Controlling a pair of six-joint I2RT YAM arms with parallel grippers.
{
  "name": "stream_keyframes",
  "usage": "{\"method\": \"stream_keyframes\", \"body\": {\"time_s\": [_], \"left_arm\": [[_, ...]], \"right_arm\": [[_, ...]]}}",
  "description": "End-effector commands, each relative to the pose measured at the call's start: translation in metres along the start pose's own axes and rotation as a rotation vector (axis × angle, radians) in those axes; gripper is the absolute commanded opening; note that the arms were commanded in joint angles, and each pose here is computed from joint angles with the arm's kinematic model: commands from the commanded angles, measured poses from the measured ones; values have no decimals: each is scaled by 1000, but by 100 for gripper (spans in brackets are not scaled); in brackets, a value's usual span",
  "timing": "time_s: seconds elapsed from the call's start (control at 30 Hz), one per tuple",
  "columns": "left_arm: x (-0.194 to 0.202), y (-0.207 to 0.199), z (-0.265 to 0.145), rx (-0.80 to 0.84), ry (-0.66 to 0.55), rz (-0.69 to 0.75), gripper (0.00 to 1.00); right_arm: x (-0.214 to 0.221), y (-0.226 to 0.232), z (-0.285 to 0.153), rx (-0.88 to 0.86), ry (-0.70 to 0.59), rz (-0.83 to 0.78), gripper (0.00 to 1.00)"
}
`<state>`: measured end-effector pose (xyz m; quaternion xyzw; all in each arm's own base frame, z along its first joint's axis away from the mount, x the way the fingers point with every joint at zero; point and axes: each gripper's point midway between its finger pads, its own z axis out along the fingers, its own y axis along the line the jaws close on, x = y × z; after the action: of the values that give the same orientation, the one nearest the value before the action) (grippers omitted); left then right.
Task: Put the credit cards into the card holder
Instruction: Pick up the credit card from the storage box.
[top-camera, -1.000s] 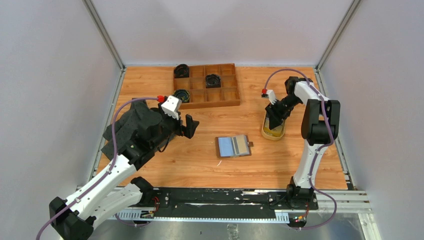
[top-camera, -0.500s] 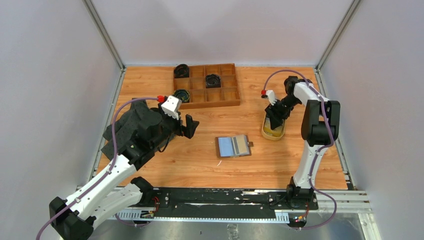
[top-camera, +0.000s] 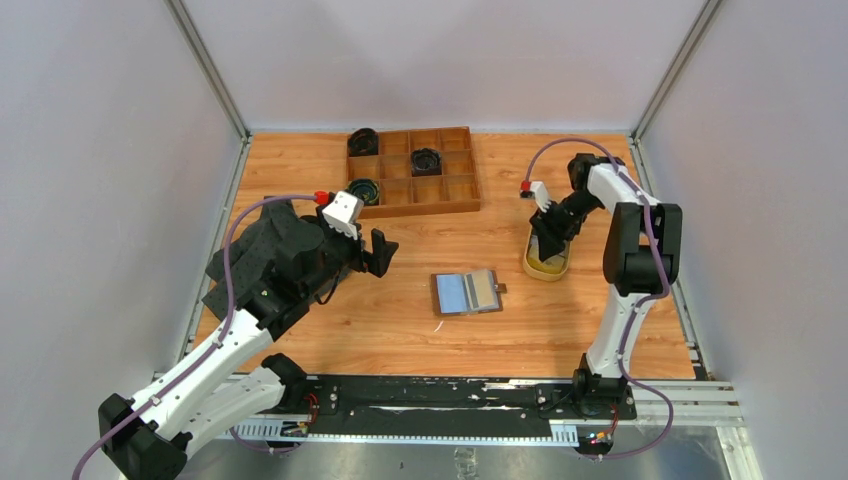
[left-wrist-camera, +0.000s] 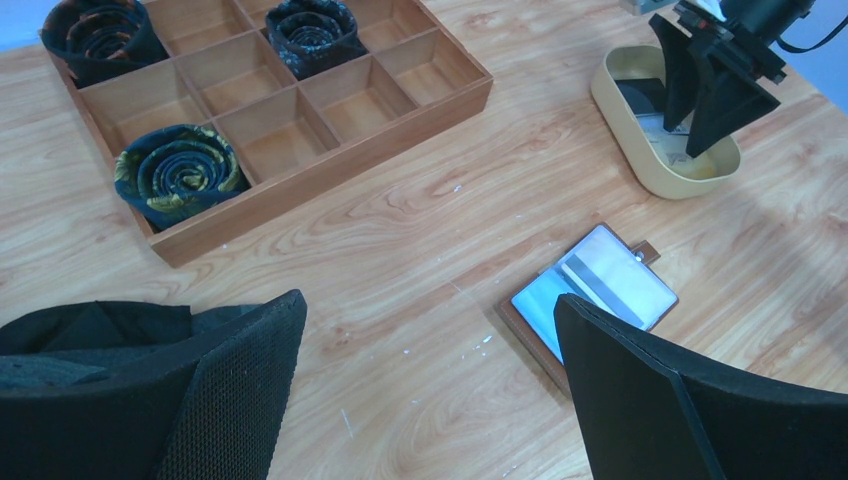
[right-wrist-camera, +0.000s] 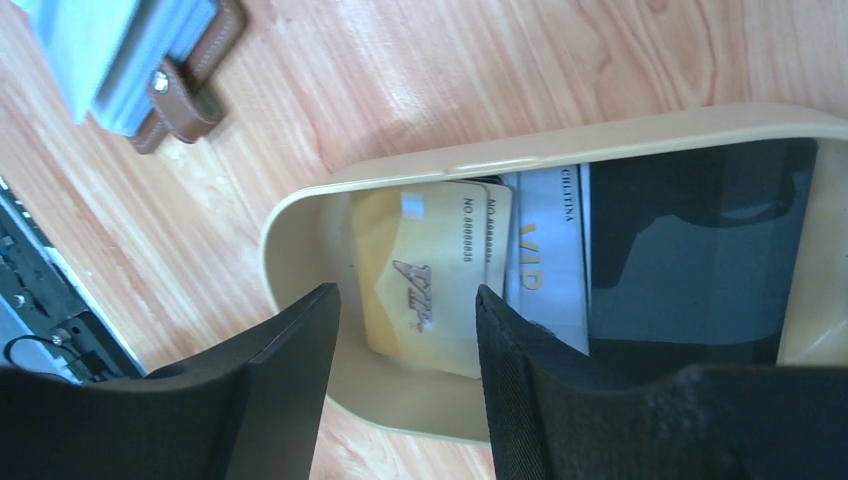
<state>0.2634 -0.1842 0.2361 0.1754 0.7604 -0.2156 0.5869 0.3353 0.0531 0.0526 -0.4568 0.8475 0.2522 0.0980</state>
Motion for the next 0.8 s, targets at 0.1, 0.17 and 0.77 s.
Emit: {"method": "stream_keyframes", "body": {"time_s": [0.1, 0.17, 0.77], "left_arm": [[0, 4, 1, -16, -11, 8, 100], [0, 4, 1, -16, -10, 8, 100], [-1, 5, 0, -17, -13, 8, 100]], "right_arm": [[-15, 36, -12, -84, -63, -17, 53], [-15, 31, -12, -57, -56, 0, 53], [21, 10, 13, -22, 87, 70, 59]]}}
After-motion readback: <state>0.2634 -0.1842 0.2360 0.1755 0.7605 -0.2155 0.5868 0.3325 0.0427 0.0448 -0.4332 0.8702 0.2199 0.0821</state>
